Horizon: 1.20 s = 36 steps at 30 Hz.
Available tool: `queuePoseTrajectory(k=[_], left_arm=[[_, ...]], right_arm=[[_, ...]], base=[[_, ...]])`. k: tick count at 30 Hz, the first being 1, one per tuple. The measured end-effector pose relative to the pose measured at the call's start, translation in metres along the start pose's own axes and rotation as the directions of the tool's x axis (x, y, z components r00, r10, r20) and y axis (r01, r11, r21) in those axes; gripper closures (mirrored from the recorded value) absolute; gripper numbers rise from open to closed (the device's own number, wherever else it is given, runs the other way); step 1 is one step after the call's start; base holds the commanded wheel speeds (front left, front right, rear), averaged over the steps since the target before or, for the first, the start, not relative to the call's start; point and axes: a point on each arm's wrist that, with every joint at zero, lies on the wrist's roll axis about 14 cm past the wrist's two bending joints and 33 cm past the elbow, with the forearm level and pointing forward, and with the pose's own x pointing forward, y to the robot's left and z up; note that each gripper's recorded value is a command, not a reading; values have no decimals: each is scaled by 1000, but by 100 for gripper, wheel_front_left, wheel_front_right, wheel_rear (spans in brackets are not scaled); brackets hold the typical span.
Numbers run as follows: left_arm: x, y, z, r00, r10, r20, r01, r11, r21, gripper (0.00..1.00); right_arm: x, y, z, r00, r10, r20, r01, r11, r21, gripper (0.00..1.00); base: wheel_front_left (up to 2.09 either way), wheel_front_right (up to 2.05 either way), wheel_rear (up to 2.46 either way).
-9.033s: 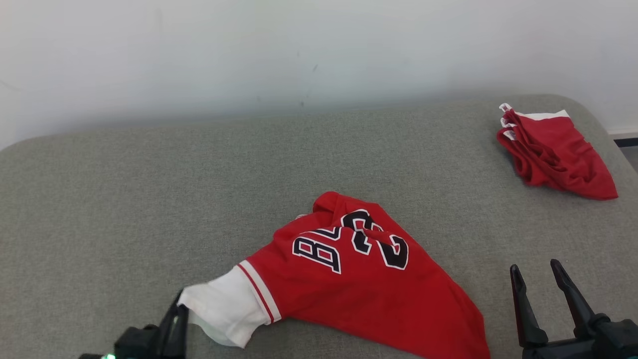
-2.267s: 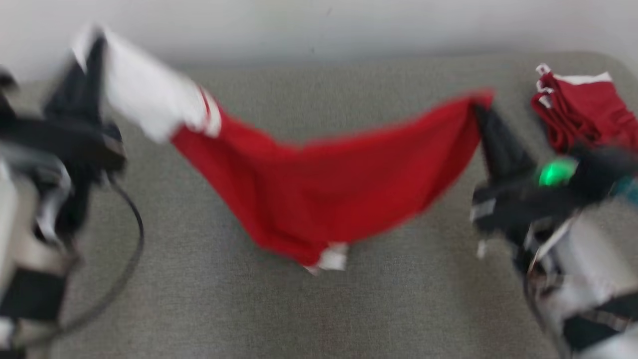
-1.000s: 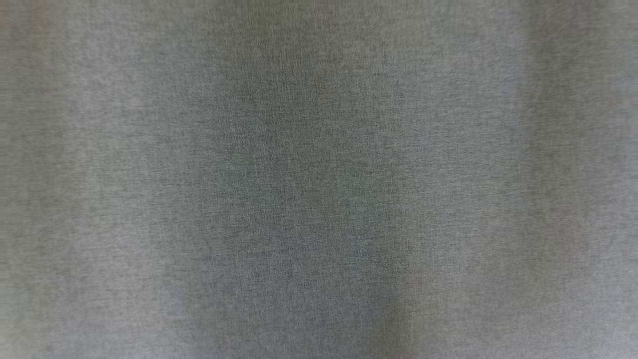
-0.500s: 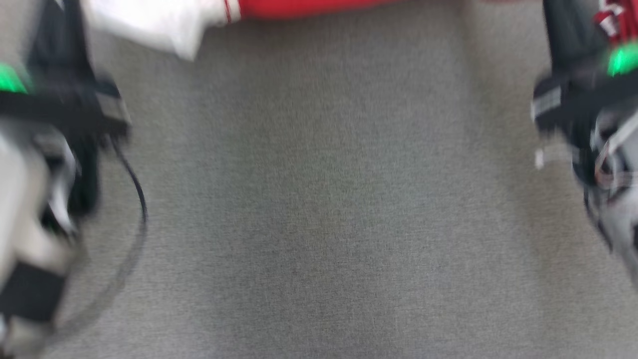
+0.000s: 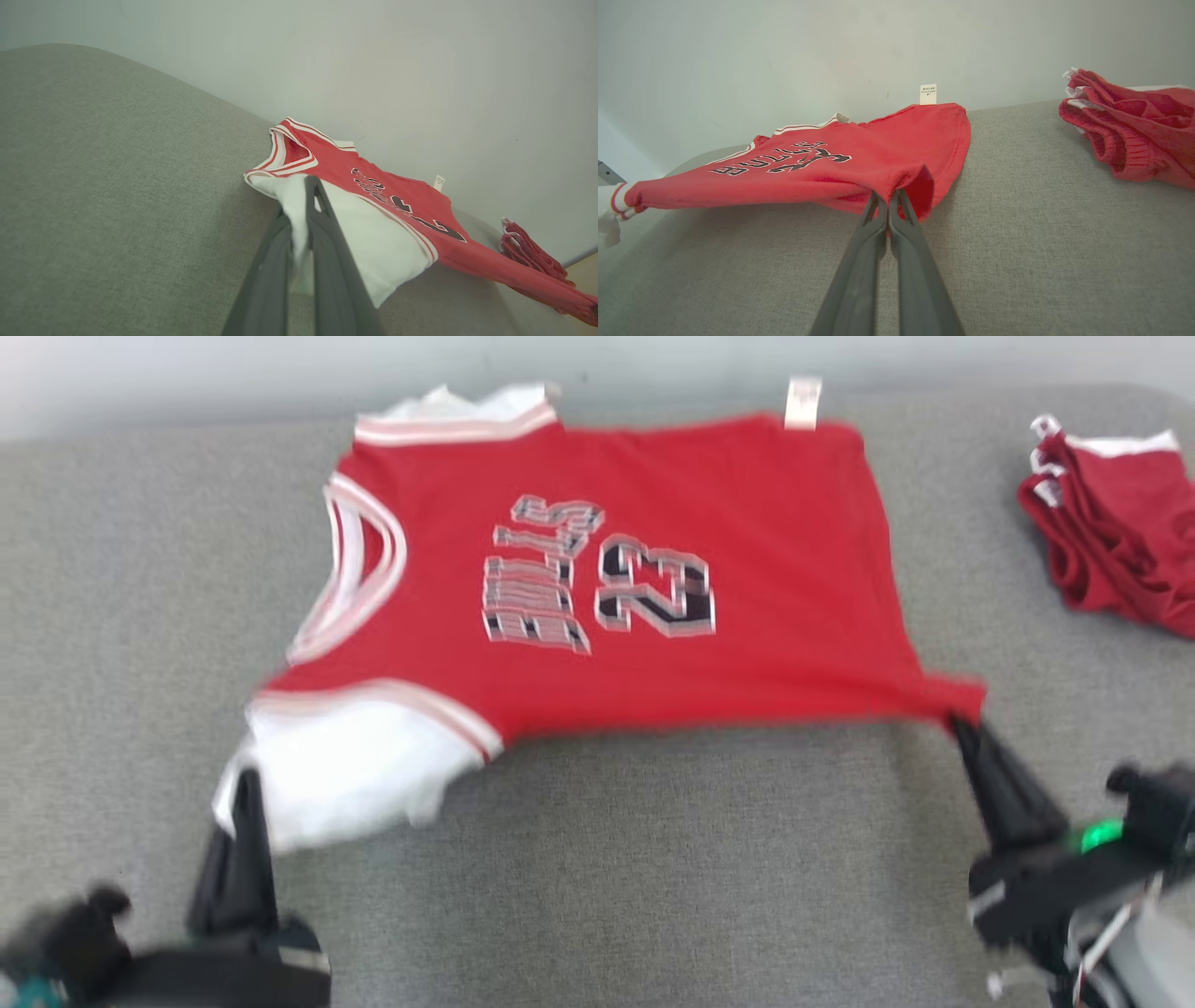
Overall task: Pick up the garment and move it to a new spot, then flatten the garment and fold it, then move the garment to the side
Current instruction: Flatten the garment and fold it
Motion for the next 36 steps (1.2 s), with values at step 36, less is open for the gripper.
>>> queuePoseTrajectory(k=[36], left_arm=[[0,-36,-19,977,-161,-141,166,986,24,100]], right_arm=[[-46,17,-41,975,-78,-209,99,991,93,100]], base=[[0,0,0]])
